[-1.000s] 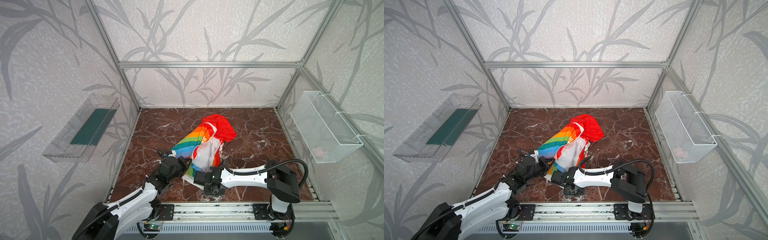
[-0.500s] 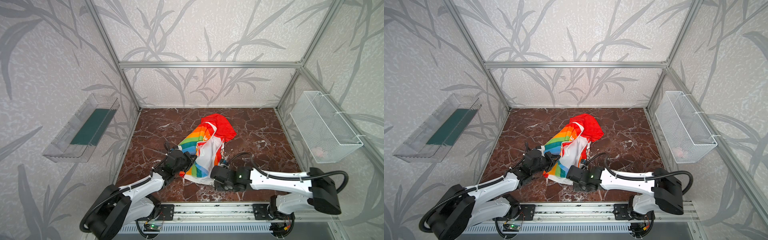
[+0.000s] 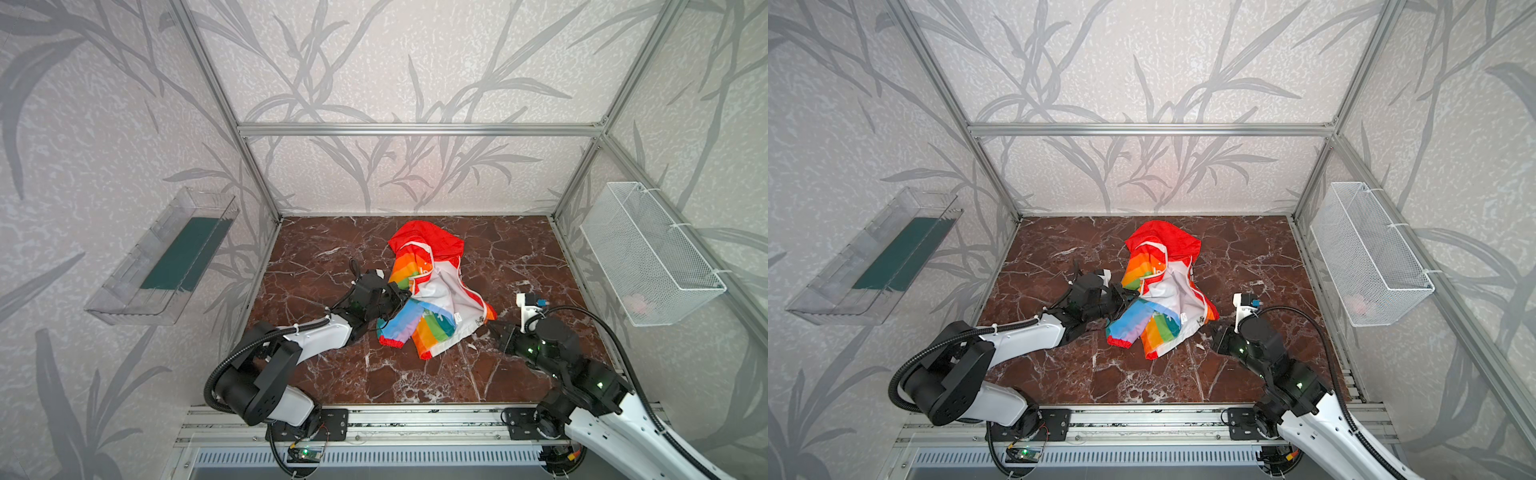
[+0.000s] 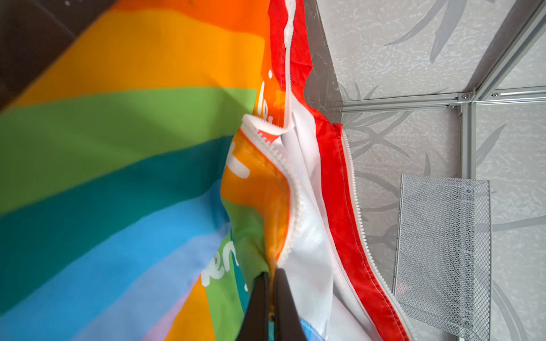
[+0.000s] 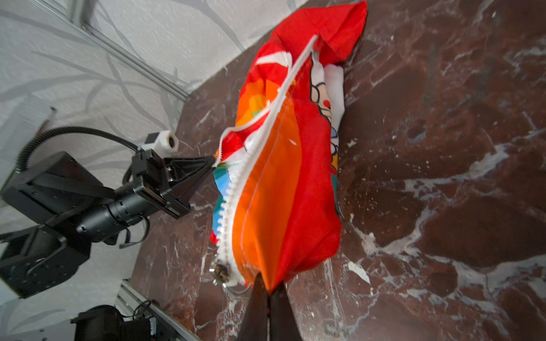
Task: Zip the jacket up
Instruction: 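Lift the hem with the right gripper while the left gripper holds the zipper edge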
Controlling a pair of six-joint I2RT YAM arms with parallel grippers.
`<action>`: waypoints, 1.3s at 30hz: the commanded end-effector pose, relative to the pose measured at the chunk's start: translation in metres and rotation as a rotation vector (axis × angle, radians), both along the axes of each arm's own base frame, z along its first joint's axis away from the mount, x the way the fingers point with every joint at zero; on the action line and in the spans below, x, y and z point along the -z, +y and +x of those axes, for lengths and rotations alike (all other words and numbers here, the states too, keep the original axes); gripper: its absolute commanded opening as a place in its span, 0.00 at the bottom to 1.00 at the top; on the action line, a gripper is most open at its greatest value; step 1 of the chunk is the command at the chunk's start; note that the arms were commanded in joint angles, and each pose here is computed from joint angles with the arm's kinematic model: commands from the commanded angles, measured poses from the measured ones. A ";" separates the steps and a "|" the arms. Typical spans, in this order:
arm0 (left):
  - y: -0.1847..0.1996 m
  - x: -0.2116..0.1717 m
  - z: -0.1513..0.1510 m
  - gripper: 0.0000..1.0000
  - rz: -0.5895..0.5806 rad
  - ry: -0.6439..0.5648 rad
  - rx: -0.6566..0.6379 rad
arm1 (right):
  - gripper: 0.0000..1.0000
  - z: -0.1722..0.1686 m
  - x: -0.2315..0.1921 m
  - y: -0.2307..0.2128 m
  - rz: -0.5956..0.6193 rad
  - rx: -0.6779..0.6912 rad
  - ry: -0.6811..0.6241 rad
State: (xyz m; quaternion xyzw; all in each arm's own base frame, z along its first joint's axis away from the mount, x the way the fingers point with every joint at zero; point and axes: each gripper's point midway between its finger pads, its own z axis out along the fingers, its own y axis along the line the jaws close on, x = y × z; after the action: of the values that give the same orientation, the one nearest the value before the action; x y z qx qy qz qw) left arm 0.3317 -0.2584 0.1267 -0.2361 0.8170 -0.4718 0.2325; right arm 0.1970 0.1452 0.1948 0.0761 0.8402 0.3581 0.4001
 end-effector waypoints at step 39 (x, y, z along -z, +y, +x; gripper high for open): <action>0.011 -0.097 0.065 0.00 0.267 -0.479 0.083 | 0.00 0.054 0.012 0.019 -0.326 -0.107 0.105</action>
State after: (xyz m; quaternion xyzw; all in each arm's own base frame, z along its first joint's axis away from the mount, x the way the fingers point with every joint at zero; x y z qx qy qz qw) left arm 0.3921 -0.2499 0.2341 -0.0747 0.7838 -0.4451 0.4266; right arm 0.2790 0.1817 0.2133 -0.0516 0.8583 0.2647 0.4365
